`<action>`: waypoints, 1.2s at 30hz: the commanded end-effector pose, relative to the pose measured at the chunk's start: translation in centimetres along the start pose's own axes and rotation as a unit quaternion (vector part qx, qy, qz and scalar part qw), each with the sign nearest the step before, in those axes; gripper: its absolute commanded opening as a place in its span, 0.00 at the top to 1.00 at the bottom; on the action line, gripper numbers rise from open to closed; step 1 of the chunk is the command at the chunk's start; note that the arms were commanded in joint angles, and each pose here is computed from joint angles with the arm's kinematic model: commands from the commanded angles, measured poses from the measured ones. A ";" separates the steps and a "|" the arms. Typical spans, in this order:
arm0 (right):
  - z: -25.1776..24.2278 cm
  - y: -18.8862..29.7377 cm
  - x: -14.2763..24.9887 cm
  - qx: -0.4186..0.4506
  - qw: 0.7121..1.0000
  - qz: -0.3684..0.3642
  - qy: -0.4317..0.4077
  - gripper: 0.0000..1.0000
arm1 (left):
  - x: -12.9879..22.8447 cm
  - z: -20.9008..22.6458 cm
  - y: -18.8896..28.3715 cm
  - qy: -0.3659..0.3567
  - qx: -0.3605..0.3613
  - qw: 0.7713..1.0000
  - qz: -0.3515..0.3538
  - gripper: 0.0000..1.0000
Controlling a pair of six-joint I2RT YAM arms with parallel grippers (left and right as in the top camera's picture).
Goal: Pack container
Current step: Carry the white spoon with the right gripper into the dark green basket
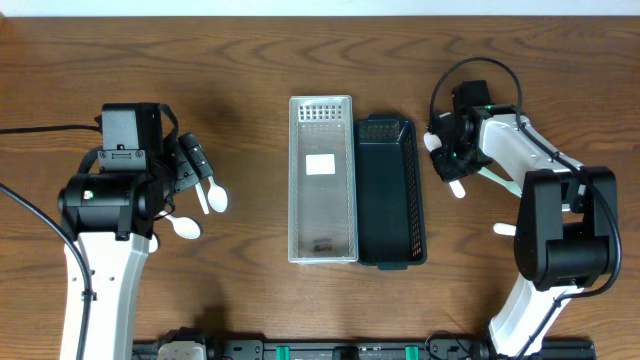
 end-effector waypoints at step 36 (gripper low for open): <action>0.1 11.1 -3.2 0.012 0.988 -0.139 -0.072 0.99 | -0.2 0.3 0.0 0.006 -0.011 1.000 0.000 0.02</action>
Point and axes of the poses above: each gripper's point midway between its finger pads, its own y axis back along the fingers, its own z axis along the line the jaws close on, x = y × z, the point moved 5 cm from there along y, back along the fingers, and after that the axes turned 13 degrees about -y, right-handed, at the moved point
